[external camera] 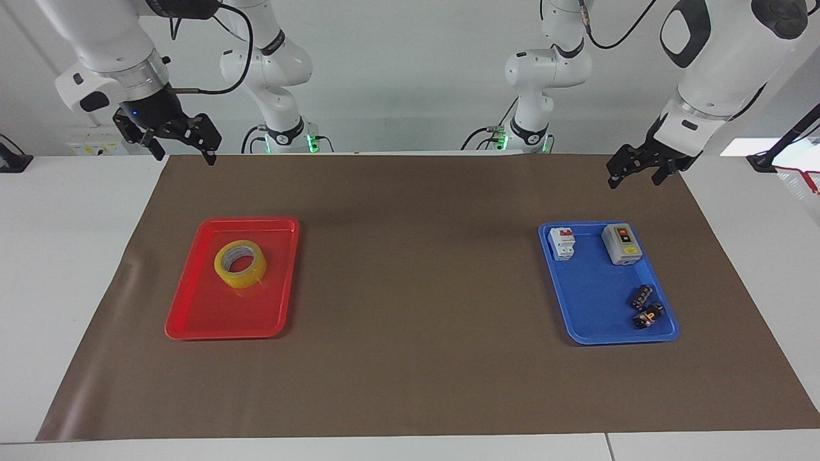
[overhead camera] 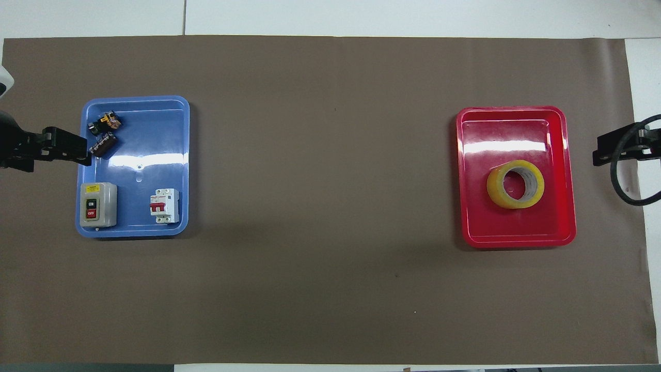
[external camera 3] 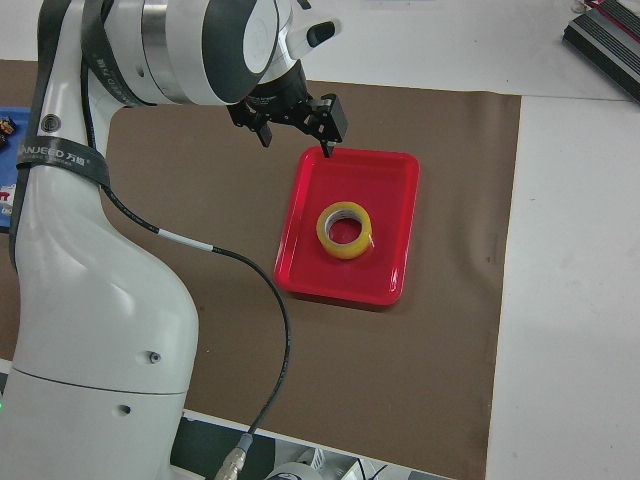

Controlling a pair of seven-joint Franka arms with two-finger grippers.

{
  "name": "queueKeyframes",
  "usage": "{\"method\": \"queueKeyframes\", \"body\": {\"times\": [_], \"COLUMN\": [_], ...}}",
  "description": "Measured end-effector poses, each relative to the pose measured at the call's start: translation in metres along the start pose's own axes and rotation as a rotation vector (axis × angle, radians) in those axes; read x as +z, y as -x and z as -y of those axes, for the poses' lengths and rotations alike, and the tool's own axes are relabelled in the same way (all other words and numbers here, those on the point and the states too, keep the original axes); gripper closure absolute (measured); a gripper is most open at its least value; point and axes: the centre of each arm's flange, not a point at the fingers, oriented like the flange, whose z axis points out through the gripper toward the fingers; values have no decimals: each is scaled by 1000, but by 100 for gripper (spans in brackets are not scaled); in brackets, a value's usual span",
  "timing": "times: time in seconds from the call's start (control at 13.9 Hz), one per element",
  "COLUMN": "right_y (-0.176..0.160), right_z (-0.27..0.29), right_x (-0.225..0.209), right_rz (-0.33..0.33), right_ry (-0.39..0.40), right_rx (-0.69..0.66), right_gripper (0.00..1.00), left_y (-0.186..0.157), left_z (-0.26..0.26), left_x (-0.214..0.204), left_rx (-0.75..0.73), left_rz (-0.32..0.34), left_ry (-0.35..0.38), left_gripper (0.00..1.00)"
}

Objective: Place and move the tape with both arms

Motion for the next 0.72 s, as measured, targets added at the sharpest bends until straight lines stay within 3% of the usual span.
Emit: {"method": "queueKeyframes", "body": {"times": [0.72], "right_y": [1], "right_z": [3], "right_x": [0], "right_rz": [2], "right_ry": [1], "right_rx": [-5], "right_gripper": [0], "left_y": [0], "left_z": [0], "left_x": [0], "left_rx": [0], "left_rz": [0], "left_ry": [0], "left_gripper": [0]}}
